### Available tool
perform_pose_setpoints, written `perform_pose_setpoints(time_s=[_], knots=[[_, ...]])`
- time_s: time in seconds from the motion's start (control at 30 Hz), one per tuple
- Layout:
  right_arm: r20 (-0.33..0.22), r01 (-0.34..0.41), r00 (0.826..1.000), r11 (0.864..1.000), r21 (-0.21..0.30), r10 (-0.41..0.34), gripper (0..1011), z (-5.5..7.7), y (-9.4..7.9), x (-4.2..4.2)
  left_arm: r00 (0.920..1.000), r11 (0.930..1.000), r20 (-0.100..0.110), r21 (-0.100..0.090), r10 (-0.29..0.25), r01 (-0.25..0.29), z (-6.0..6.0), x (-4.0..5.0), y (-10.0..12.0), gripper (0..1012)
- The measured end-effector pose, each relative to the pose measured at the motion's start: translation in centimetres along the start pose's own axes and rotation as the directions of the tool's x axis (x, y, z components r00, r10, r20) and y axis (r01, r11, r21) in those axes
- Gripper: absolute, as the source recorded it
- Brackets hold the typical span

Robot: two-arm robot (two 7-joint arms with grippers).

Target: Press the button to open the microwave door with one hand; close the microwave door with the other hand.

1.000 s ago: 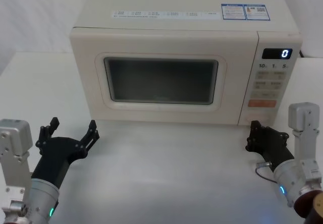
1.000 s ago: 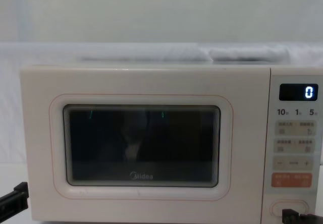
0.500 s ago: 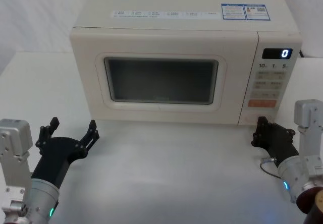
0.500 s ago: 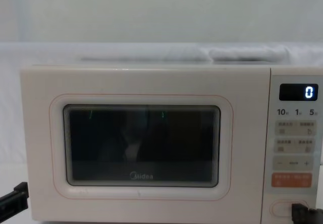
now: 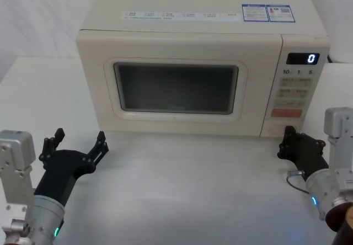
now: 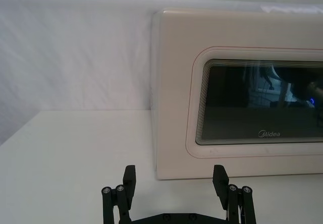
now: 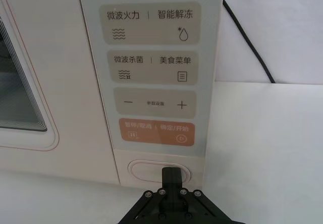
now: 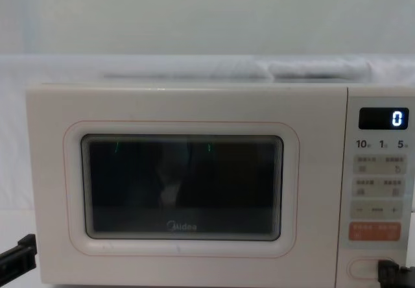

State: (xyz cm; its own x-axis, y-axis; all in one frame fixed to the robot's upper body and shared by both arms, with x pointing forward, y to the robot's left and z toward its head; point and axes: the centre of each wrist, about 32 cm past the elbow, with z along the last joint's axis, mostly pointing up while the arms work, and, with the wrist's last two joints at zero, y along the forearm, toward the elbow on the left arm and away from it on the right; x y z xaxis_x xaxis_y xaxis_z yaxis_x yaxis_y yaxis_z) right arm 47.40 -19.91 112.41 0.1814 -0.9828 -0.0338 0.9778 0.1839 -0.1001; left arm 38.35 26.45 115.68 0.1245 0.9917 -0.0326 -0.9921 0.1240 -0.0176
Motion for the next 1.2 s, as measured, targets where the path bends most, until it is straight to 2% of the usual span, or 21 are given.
perform_pose_setpoints(time_s=[1.2], knots=[[0.002, 0.004, 1.000, 1.000, 0.002, -0.004, 0, -0.5, 1.3, -0.80, 1.0000, 1.0000, 0.000, 0.000, 0.000, 0.000, 0.0, 0.00, 0.0, 1001]])
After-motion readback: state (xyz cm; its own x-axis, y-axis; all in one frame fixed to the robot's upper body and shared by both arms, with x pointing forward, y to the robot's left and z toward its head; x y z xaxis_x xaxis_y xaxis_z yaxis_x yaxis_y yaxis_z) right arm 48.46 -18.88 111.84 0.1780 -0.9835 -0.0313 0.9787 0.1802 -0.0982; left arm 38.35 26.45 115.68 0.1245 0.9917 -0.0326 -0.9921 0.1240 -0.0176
